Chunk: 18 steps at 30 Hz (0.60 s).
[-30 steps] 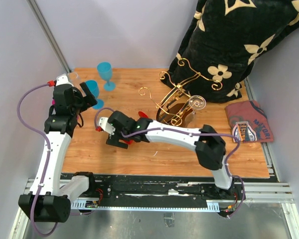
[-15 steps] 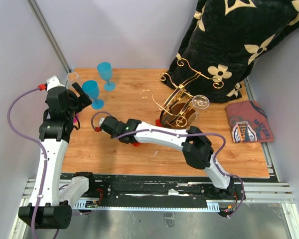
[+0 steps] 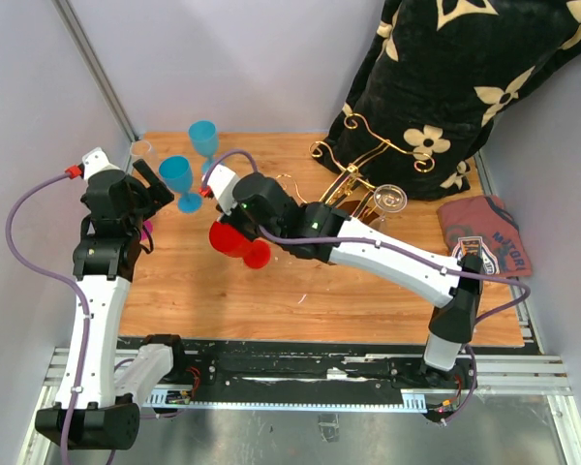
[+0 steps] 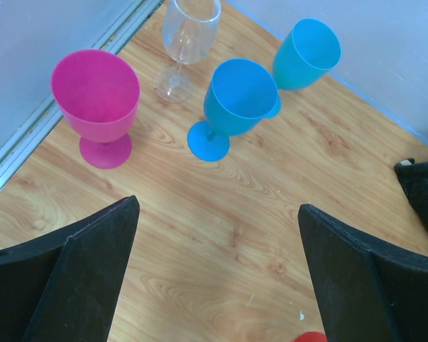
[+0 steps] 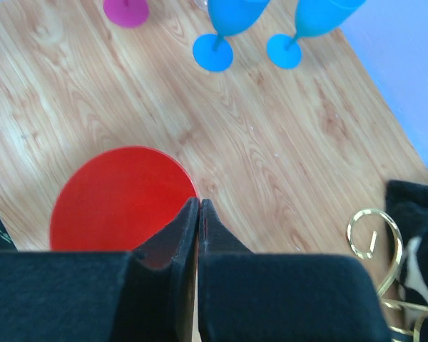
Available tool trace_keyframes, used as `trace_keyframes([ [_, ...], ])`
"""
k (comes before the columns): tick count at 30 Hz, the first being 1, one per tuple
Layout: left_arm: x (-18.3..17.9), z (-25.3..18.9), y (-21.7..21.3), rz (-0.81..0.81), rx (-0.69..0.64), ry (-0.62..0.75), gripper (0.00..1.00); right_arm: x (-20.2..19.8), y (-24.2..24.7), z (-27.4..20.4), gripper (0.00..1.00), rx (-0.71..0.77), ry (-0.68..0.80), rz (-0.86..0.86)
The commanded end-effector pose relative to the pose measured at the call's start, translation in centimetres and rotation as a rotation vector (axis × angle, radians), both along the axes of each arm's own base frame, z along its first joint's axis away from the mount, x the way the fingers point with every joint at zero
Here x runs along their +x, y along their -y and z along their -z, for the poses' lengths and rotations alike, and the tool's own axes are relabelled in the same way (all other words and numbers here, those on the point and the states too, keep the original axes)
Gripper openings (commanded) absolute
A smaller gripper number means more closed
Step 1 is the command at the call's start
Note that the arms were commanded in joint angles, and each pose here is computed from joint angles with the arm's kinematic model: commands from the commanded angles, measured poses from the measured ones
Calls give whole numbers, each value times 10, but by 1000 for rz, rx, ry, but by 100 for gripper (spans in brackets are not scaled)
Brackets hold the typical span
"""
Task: Take the wine glass off the wine glass rack
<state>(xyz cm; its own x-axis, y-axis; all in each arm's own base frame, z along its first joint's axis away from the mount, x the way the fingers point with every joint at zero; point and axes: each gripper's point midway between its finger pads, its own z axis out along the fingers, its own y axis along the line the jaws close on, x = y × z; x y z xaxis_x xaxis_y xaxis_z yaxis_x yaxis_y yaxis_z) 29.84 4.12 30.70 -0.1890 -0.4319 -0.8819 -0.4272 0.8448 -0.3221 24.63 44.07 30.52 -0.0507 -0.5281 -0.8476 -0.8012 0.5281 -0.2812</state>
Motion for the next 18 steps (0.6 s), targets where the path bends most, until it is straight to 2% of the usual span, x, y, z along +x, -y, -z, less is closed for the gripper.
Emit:
trace_keyframes([
  [1,-5,-21,-6,-36,-2,56,100,19,-25,17,1,124,-80,-22],
  [9,-12,-29,-7,-64,-36,100,100,48,-61,13,1,316,-111,-32],
  [18,-7,-36,-7,-48,-32,92,100,87,-107,25,1,449,-151,-25],
])
